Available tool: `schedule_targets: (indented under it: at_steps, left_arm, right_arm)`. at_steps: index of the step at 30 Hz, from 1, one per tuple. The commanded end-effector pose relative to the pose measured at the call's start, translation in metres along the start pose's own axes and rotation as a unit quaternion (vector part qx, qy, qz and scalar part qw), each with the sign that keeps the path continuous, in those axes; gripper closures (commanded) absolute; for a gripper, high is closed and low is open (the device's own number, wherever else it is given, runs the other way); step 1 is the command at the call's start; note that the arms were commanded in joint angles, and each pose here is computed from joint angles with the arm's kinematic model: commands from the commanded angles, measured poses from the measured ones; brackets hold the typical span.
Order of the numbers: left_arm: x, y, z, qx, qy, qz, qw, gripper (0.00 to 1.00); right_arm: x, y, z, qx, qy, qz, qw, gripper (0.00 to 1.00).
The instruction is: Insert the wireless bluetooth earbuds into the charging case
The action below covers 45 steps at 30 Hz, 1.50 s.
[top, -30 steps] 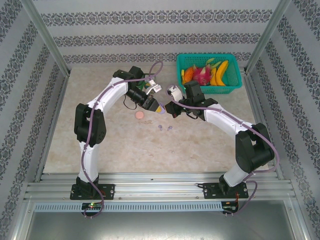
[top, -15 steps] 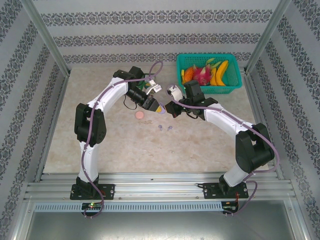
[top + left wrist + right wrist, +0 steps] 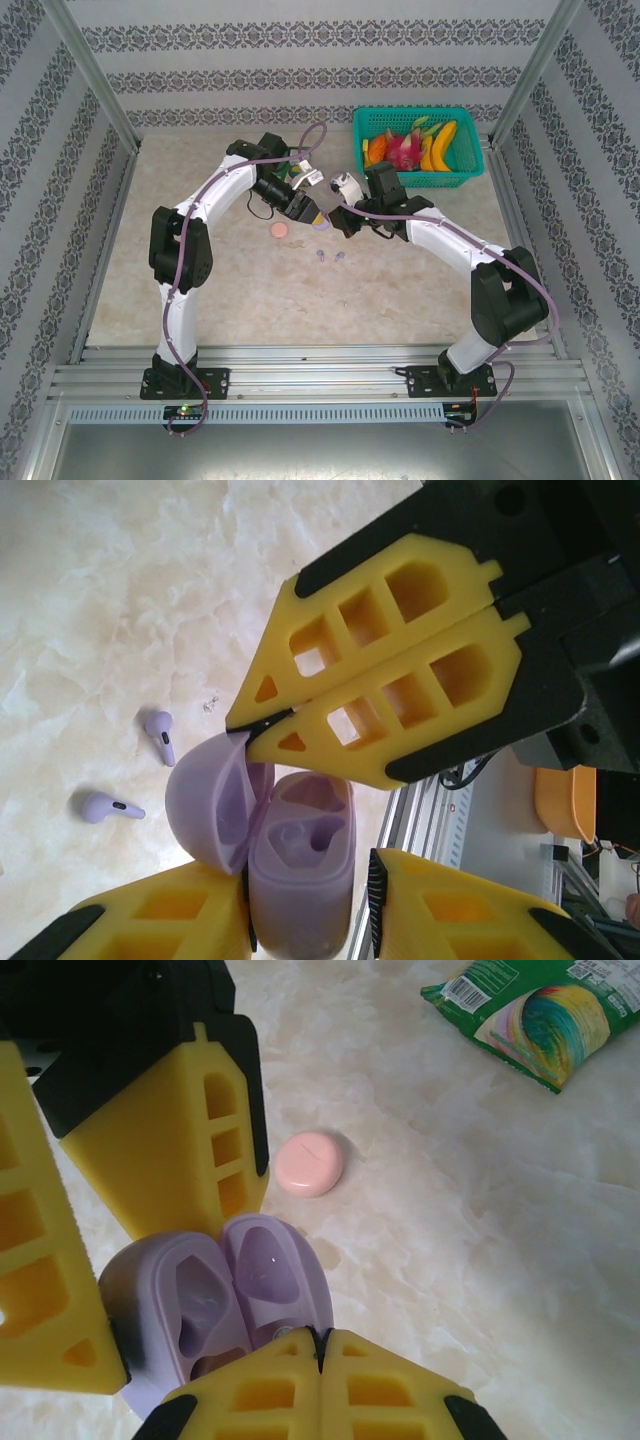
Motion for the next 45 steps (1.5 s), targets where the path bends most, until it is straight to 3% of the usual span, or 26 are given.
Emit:
schedule_targets:
  at_steps: [1, 9, 20, 21, 23, 28, 31, 41, 43, 45]
  left_arm:
    - [-0.002, 0.002, -0.001, 0.002, -0.005, -0.017, 1.0, 0.65]
    - [-0.002, 0.0, -0.004, 0.006, -0.005, -0.026, 1.0, 0.7]
    - [-0.004, 0.0, -0.006, 0.008, -0.007, -0.028, 1.0, 0.93]
    - [-0.004, 0.0, -0.006, 0.008, -0.006, -0.026, 1.0, 0.94]
    - [0.0, 0.001, -0.005, 0.003, -0.005, -0.016, 1.0, 0.99]
    - [0.013, 0.014, 0.002, -0.041, 0.007, 0.017, 0.999, 1.0]
    - [0.022, 0.026, 0.007, -0.084, 0.01, 0.055, 0.995, 1.0]
    - [0.024, 0.057, 0.017, -0.181, -0.003, 0.164, 0.97, 1.0]
    - [0.021, 0.063, 0.019, -0.201, -0.009, 0.176, 0.964, 1.0]
    - [0.021, 0.069, 0.019, -0.22, -0.008, 0.193, 0.956, 1.0]
  right_arm:
    - [0.004, 0.009, 0.018, -0.016, 0.025, -0.005, 1.0, 1.0]
    - [0.003, 0.008, 0.019, -0.014, 0.025, -0.01, 1.0, 1.0]
    - [0.0, 0.01, 0.022, -0.017, 0.02, -0.017, 1.0, 1.0]
    - [-0.001, 0.012, 0.023, -0.019, 0.017, -0.02, 0.999, 0.97]
    - [-0.003, 0.018, 0.026, -0.025, 0.008, -0.026, 0.999, 0.81]
    - [-0.005, 0.039, 0.026, -0.037, -0.022, -0.036, 0.998, 0.56]
    - [-0.007, 0.048, 0.018, -0.031, -0.039, -0.055, 0.997, 0.49]
    - [-0.028, 0.066, -0.007, -0.002, -0.1, -0.157, 0.983, 0.37]
    - [-0.034, 0.071, -0.008, -0.002, -0.108, -0.181, 0.978, 0.29]
    - [-0.041, 0.078, -0.008, -0.005, -0.118, -0.21, 0.971, 0.11]
Point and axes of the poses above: each hand's point on the last joint's axis, 136 mm out from that joint toward the fingers, its own y axis back along the fingers, its own x axis along the line the jaws close on, z = x × y, the point moved 3 cm from there along y, back along the fingers, and after that the axes turned 8 degrees about y, right-handed, at the moved point
